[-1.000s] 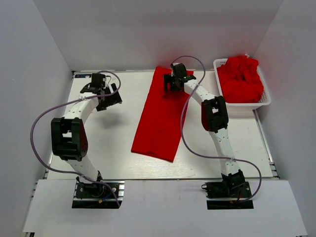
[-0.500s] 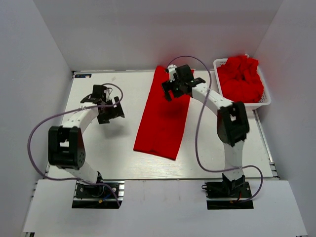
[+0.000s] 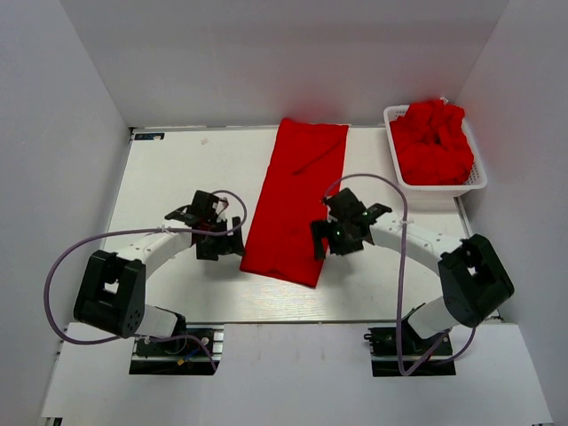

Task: Fold and stack the t-shirts
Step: Rotate the tshirt 90 degrees, then grab the bottom of the folded rectangular tshirt with both arms

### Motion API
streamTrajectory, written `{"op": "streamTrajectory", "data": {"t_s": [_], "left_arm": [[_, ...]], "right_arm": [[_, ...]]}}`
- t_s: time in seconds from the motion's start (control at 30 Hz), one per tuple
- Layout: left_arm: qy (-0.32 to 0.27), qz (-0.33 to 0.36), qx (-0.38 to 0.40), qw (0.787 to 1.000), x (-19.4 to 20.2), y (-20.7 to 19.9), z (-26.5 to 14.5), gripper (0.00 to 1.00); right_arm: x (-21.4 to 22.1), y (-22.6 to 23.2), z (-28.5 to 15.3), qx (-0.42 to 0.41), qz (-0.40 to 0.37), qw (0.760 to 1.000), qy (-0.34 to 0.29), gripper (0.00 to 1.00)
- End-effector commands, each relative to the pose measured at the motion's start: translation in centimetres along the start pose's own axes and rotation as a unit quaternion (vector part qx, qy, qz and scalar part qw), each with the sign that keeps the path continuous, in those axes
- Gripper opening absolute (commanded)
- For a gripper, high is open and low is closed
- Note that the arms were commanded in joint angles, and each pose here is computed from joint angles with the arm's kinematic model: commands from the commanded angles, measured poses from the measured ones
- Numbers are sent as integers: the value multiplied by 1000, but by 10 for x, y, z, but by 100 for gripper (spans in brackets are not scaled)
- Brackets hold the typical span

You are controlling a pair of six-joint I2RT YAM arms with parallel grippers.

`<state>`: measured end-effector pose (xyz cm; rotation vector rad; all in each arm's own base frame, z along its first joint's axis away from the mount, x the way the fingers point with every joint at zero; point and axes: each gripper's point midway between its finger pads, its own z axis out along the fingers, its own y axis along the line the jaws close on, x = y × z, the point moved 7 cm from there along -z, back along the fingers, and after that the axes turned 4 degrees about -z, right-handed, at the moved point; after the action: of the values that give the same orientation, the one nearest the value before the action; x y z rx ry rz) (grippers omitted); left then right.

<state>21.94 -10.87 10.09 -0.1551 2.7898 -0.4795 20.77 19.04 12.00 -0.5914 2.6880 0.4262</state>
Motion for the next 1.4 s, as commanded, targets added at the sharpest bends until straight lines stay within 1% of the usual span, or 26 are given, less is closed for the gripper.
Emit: {"op": "streamTrajectory", "data": {"t_s": [0.0,0.1,0.23,0.33,0.4,0.43,0.47,0.5,0.53,0.57,0.67,0.7,0.73,0.8,0.87,0.9,0.97,1.0,1.03,1.07,1.1,1.13,1.17,1.23,1.27,1.37], "left_arm": [[-11,28,5,1000,9,-9,2,99],[-10,46,2,999,15,-17,11,96],[-10,62,-9,998,20,-22,17,93],[-11,75,-13,997,23,-26,20,88],[-11,79,-15,997,23,-27,23,87],[-6,78,-19,997,24,-26,26,84],[3,83,-21,996,29,-25,30,81],[3,83,-21,996,29,-25,30,76],[10,87,-17,996,32,-27,34,74],[20,90,-22,996,37,-25,37,68],[27,94,-24,995,43,-24,38,67],[25,94,-22,995,44,-22,40,62],[36,98,-19,994,51,-22,41,61],[34,87,-11,996,52,-23,43,56],[33,86,-8,996,55,-25,45,56],[32,87,-7,996,56,-24,46,54],[32,86,-6,996,57,-26,48,48],[25,87,-16,996,56,-24,49,45],[35,85,-23,995,59,-21,50,41],[30,86,-30,995,58,-20,51,34],[33,81,-38,995,57,-20,51,30],[38,80,-41,995,58,-18,51,28],[38,74,-42,996,58,-19,51,22],[40,74,-41,996,61,-20,46,14],[38,68,-41,996,61,-21,44,7],[34,64,-43,996,64,-19,32,6]], "right_arm": [[21,17,-17,-12,108,994,20,90],[39,23,-8,-26,122,990,58,89],[44,37,0,-68,114,988,79,85],[44,43,4,-77,109,988,83,83],[44,44,7,-77,107,988,86,80],[44,47,8,-85,106,987,89,77],[47,47,12,-86,105,986,93,69],[48,47,13,-89,105,986,96,67],[49,48,14,-93,104,985,99,67],[49,49,16,-94,101,986,99,67],[52,49,20,-98,101,984,105,66],[56,49,22,-99,103,984,110,62],[57,49,24,-102,103,983,113,60],[62,46,29,-96,107,982,124,58],[66,46,32,-96,109,981,127,58],[64,47,34,-100,105,982,119,58],[66,45,37,-95,105,983,118,56],[66,45,39,-95,103,983,119,54],[67,44,39,-95,102,983,119,50],[68,44,40,-95,102,983,121,37],[69,44,40,-95,101,983,120,29],[68,44,40,-96,101,983,118,16],[68,43,38,-91,100,984,114,12],[67,44,33,-92,98,985,105,7],[66,45,31,-92,98,986,98,0],[67,46,24,-93,92,988,85,0]]}}
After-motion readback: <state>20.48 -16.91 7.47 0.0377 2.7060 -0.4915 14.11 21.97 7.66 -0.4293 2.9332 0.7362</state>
